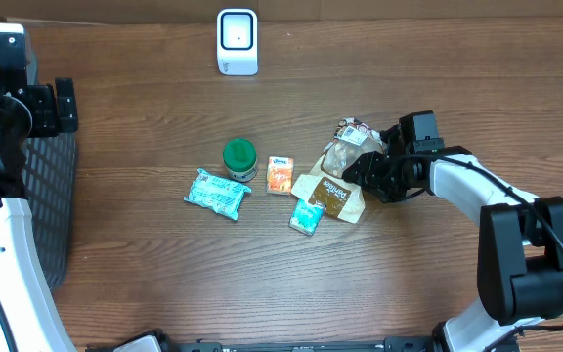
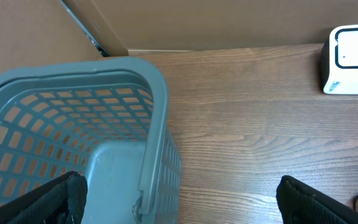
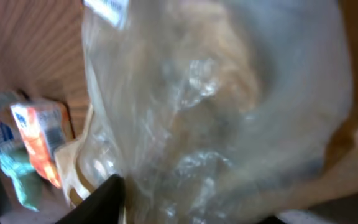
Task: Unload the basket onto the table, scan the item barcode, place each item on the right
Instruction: 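Adjust the right gripper's grip on the snack bag and lift it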
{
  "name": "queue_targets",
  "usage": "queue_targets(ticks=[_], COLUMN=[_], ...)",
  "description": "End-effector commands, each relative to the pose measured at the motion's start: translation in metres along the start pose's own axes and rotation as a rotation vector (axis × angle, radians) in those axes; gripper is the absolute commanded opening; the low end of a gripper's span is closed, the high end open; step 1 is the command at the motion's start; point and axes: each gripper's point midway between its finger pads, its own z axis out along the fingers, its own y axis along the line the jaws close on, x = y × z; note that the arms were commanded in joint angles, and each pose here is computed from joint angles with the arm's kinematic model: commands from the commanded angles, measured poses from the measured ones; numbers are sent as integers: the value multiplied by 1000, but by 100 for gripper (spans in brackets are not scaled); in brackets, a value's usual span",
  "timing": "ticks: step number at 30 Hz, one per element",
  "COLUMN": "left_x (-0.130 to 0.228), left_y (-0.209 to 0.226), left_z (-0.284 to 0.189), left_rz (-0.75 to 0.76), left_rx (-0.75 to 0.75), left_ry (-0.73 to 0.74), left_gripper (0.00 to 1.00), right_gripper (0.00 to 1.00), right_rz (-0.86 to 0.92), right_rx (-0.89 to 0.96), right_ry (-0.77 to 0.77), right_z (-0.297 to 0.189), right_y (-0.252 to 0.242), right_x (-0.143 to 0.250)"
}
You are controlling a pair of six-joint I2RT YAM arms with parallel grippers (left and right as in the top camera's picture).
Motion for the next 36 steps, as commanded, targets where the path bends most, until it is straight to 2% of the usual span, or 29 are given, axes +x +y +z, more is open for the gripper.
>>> queue_targets(ticks=[1,4,5,11,14,19,22,29,36], left_x=[-7,-7,-7,-7,-7,-7,-7,-7,-7], left_y=[2,2,2,2,2,2,2,2,2], left_z=[-4,-4,-4,-4,-4,-4,-4,-4,-4], left_rz=[17,17,17,17,17,17,17,17,17], left_rx=[-2,-2,-1,-2,-2,-2,-2,-1,-2], left_ry=[-22,-22,-22,-22,-22,-22,-22,-22,-22], left_gripper=[100,100,99,99,99,99,100,99,99], right_gripper=[25,5,4,4,4,4,4,4,4], right_rz=[-90,-140,-144,-165,-281,-512,-604,-637,-638], right_rx=[3,-26,-45,-128,-206,-202,-132,57,65], right_ry=[-20,-27,-27,-5,44,129,157,163,105], right_z=[1,0,0,-13,-32,-61,-62,-49,-49], right_y=[0,6,10,36,62,83,74,34,28], right_x=[-3,-5,-6,-12,-9,3,9,5,-13])
